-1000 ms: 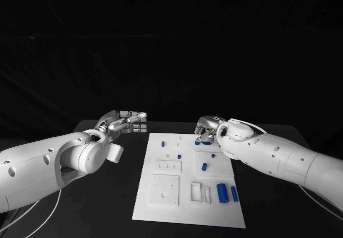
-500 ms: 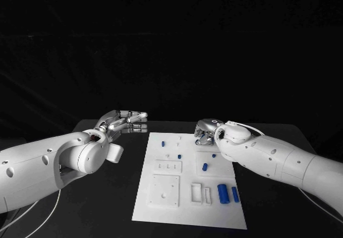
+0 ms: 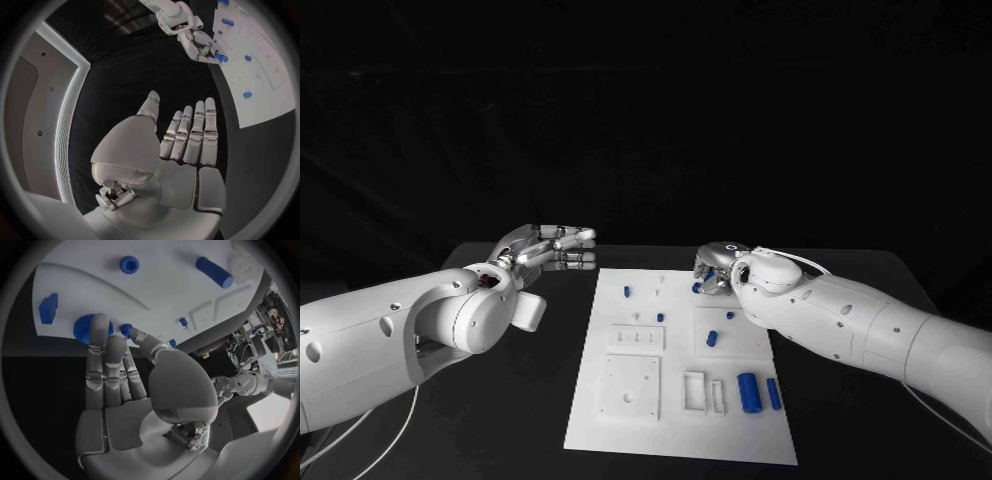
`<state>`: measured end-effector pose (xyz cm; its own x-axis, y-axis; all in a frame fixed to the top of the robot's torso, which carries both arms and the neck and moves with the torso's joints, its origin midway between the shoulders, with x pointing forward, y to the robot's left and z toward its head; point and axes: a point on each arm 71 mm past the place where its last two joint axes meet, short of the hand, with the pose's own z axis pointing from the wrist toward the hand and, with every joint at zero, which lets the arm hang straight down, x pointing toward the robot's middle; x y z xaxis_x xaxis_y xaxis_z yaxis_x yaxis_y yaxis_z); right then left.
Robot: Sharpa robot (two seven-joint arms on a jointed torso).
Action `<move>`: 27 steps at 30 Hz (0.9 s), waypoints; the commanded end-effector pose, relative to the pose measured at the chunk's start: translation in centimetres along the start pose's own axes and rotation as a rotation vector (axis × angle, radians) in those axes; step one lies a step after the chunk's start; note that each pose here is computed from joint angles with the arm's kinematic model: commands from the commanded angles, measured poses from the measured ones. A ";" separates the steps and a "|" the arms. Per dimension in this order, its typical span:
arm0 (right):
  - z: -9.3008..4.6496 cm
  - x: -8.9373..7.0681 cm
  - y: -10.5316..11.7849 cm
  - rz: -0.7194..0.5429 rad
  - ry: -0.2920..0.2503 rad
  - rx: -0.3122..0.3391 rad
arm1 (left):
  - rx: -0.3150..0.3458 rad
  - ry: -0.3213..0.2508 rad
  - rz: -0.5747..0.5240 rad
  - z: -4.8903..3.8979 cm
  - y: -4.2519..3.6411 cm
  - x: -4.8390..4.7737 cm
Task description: Assemble the parts on the task board
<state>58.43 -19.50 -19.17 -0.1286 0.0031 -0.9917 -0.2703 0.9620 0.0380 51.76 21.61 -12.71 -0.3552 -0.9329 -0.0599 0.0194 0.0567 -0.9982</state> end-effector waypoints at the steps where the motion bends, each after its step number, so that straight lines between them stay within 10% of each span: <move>1: 0.1 0.1 0.0 -0.028 0.005 0.011 | 0.010 0.015 0.002 0.09 -0.33 0.26; 27: 0.2 0.7 0.7 -0.035 0.018 0.001 | 0.010 0.009 0.009 0.46 -0.45 0.30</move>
<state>58.42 -18.97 -19.71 -0.1306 -0.0130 -0.9913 -0.2677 0.9632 0.0227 52.05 21.32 -12.51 -0.3559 -0.9322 -0.0656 0.0225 0.0616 -0.9978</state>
